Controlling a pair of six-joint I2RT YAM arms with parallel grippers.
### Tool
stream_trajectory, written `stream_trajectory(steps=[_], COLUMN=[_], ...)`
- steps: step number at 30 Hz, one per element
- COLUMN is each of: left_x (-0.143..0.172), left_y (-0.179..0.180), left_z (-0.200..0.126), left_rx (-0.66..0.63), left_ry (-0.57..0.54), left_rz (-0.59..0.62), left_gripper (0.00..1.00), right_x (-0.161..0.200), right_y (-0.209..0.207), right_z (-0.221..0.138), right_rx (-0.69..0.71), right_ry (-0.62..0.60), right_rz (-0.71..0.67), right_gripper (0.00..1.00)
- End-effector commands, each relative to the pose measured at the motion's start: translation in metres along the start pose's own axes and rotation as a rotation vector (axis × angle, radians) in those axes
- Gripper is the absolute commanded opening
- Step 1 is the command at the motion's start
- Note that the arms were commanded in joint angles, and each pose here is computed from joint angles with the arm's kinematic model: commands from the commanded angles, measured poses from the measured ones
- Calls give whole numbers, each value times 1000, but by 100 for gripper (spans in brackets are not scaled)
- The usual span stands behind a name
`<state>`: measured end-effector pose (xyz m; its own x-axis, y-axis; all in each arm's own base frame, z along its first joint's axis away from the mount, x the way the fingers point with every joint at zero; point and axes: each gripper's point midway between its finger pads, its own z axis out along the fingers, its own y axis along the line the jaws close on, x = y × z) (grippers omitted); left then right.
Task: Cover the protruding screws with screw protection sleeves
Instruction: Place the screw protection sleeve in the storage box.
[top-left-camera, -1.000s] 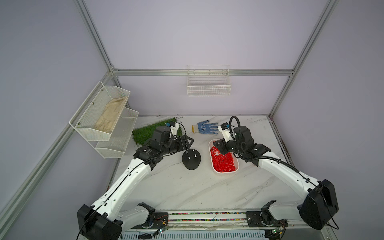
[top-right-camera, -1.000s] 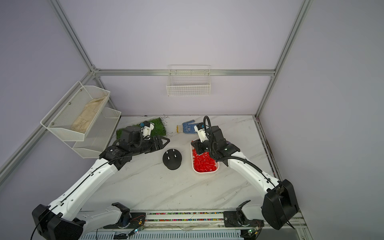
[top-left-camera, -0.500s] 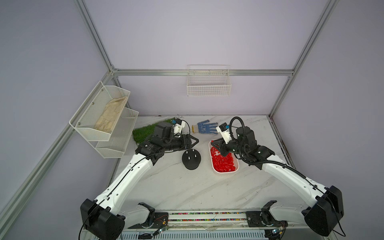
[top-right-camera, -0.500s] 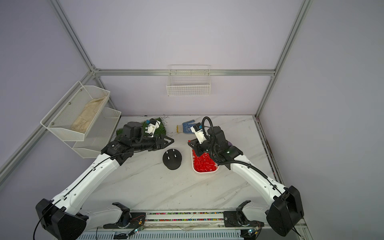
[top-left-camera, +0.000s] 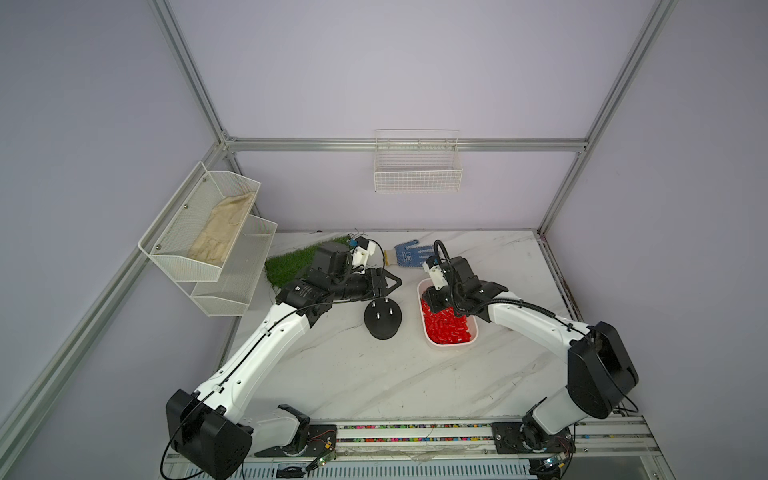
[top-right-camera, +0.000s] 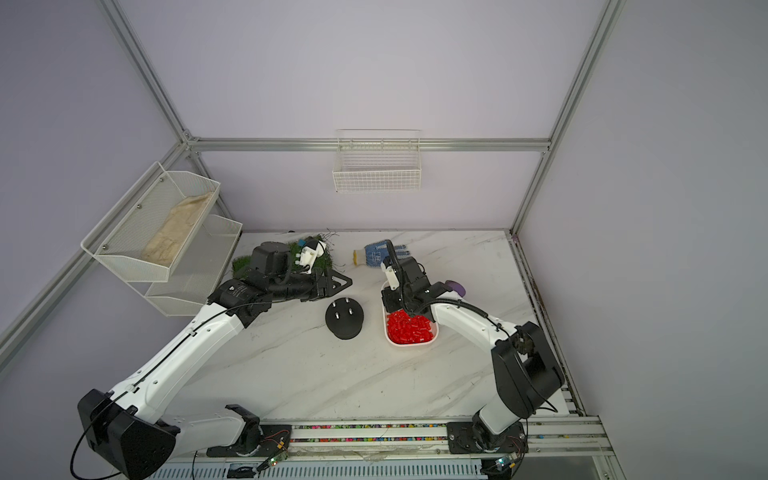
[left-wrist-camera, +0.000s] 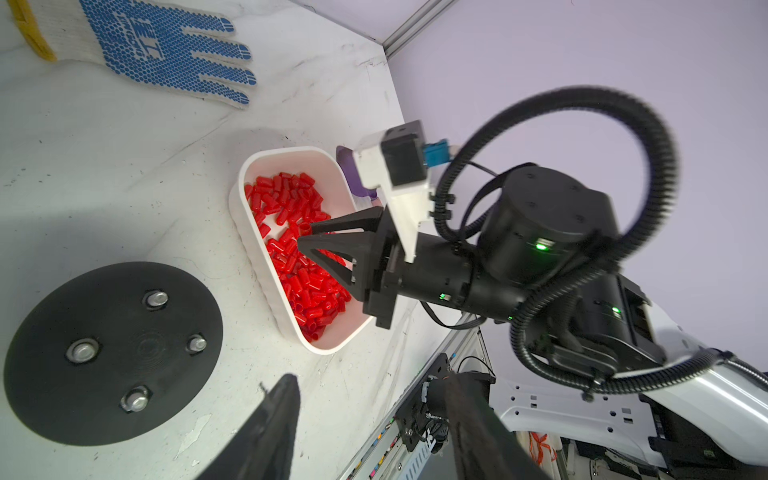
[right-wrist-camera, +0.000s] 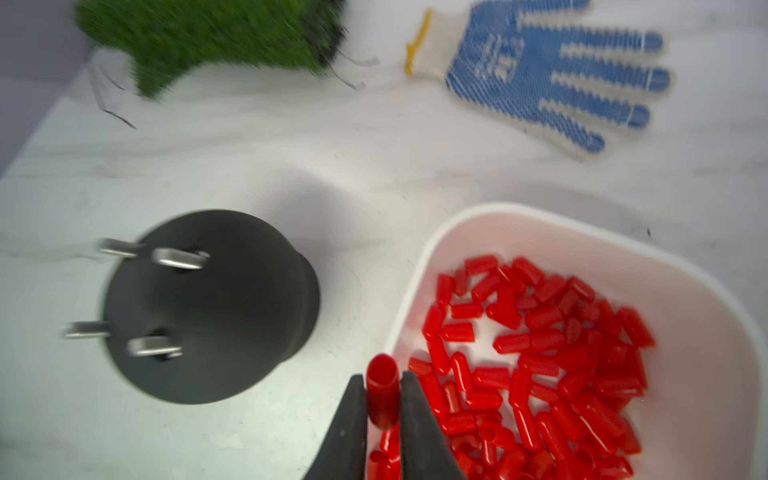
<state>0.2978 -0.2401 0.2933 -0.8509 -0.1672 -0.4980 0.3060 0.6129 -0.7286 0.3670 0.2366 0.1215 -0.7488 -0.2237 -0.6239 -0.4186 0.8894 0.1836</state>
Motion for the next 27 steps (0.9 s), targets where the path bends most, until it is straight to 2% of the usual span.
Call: stream_trajectory(steps=[1, 9, 14, 16, 27], left_x=[1, 9, 9, 8, 10], left_y=[1, 10, 11, 12, 14], left_z=[-6, -8, -8, -7, -4], left_rx=[-12, -43, -47, -49, -52], left_ry=[-44, -56, -57, -56, -48], left_rz=[13, 3, 5, 4, -2], left_gripper=[58, 58, 58, 58, 58], right_x=[12, 34, 34, 36, 38], right_y=[-23, -43, -45, -46, -45], right_z=[16, 55, 55, 54, 51], right_rx=[81, 139, 151, 154, 147], right_ry=[59, 153, 152, 155, 152], right_rz=[93, 159, 165, 166, 176], right_gripper=[19, 21, 36, 38, 34])
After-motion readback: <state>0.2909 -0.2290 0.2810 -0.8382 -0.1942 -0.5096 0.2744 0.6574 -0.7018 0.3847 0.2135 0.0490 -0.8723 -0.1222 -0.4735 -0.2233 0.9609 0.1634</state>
